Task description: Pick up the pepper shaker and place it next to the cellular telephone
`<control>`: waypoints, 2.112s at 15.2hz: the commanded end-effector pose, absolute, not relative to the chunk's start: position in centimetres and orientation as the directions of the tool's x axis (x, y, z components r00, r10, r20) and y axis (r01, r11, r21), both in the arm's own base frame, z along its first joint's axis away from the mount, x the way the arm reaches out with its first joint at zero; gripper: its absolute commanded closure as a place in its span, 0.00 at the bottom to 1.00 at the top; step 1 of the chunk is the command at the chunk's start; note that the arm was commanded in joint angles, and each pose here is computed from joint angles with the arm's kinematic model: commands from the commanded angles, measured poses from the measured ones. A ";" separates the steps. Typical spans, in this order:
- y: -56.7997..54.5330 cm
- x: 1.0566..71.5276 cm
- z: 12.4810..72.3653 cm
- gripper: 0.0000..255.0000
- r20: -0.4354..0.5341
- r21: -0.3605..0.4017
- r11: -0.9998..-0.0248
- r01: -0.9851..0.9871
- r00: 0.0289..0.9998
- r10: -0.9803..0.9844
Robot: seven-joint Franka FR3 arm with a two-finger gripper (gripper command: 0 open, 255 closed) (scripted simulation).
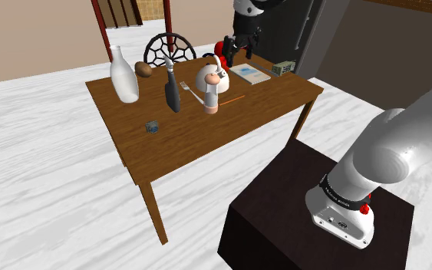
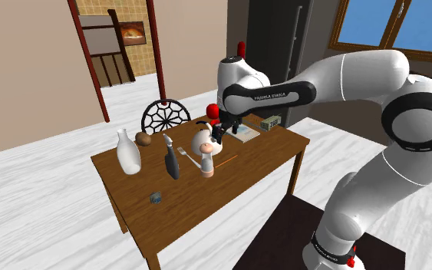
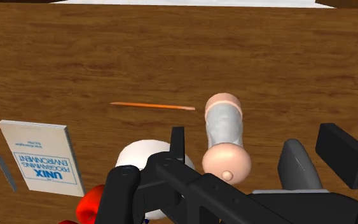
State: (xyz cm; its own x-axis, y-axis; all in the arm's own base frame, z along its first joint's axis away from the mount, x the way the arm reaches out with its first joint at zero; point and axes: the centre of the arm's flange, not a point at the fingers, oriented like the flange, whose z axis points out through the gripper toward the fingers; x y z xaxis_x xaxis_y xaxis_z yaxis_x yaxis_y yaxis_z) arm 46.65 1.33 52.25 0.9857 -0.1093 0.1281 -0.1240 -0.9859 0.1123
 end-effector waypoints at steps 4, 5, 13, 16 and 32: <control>1.3 52.4 48.4 0.00 0.107 0.146 -0.983 -0.110 0.990 -0.095; 1.3 53.6 47.6 0.00 0.102 0.153 -0.982 -0.107 0.990 -0.092; 1.3 59.5 42.2 0.00 0.079 0.189 -0.978 -0.091 0.994 -0.078; 1.0 59.6 40.7 0.00 0.079 0.189 -0.978 -0.091 0.994 -0.078; 0.7 59.7 39.3 1.00 0.078 0.189 -0.978 -0.091 0.994 -0.078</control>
